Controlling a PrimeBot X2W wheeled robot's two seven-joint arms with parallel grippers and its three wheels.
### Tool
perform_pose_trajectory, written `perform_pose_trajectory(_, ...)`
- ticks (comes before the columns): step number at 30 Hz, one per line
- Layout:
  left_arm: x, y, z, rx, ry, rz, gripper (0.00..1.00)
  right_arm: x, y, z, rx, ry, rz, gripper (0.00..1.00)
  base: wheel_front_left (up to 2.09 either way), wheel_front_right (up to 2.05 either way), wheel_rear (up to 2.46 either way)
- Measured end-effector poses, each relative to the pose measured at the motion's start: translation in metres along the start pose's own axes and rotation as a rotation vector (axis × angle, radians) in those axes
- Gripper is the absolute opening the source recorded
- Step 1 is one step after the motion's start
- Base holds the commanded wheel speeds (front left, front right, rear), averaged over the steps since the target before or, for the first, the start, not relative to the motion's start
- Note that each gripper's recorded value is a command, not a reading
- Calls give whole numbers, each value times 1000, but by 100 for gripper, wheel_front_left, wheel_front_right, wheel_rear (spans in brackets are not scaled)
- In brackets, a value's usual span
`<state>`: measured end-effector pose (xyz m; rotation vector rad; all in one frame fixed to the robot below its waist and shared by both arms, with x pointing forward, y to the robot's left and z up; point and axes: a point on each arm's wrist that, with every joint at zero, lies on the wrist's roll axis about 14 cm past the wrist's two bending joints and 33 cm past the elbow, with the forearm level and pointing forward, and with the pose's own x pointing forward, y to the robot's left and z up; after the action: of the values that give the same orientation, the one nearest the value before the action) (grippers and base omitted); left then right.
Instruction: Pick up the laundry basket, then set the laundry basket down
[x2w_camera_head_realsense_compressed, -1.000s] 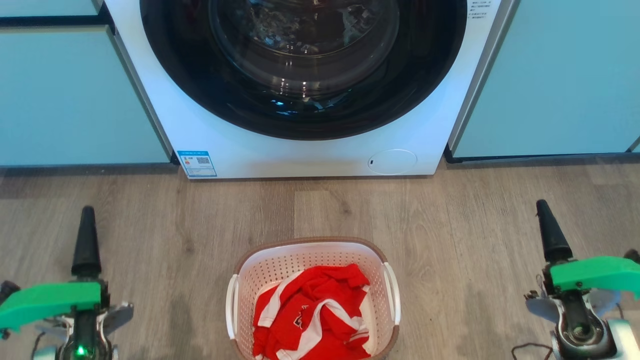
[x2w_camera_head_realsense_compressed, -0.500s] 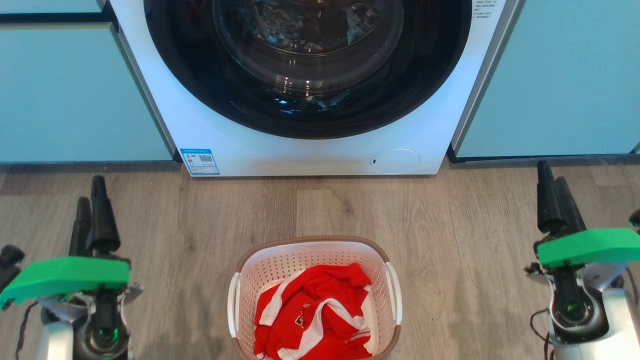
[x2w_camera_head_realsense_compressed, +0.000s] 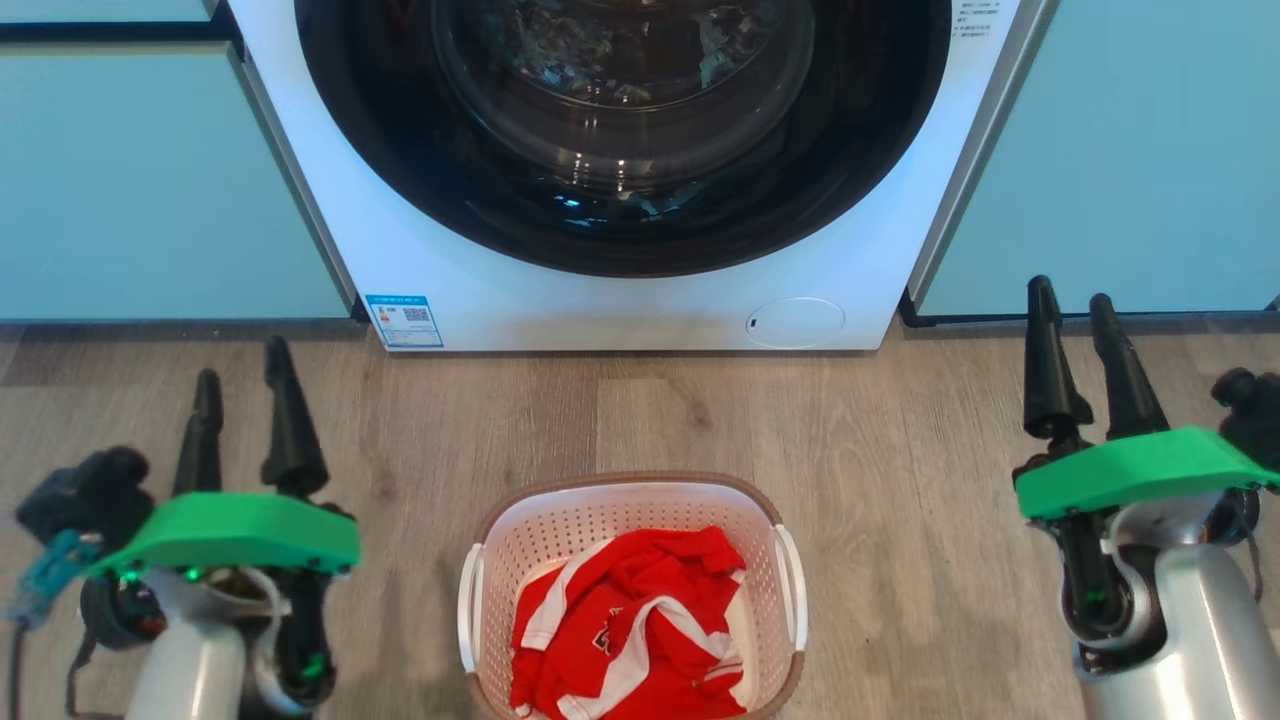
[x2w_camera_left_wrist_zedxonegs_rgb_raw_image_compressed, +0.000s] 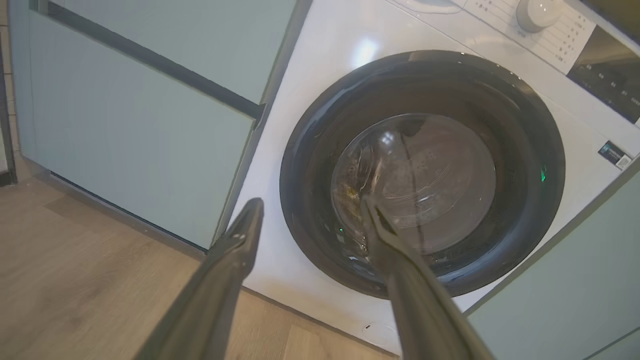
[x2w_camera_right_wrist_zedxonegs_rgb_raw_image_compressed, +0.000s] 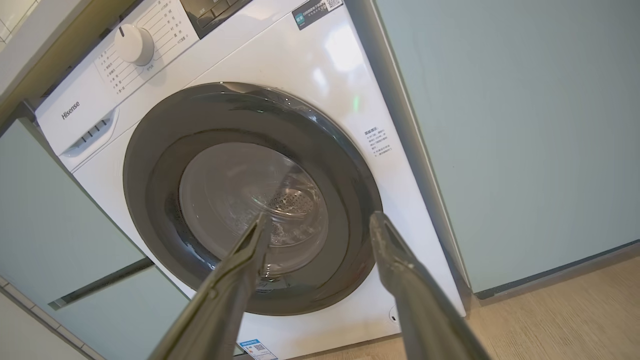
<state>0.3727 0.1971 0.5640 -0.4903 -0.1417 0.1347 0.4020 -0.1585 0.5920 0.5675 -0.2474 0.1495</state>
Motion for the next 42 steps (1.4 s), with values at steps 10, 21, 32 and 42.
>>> perform_pose_trajectory(10,-11,-10,-32,168,82,-24,100,-1,19,-16,-149,39,70,100,0,0,0)
perform_pose_trajectory(21,-21,-25,-50,296,104,-135,100,-13,21,-61,-249,171,104,100,0,0,0)
perform_pose_trajectory(32,-20,-43,-18,384,-55,-169,100,-9,46,-48,-295,103,183,100,0,0,0)
perform_pose_trajectory(42,-18,-65,26,376,-229,-215,100,1,72,-7,-336,-59,251,100,0,0,0)
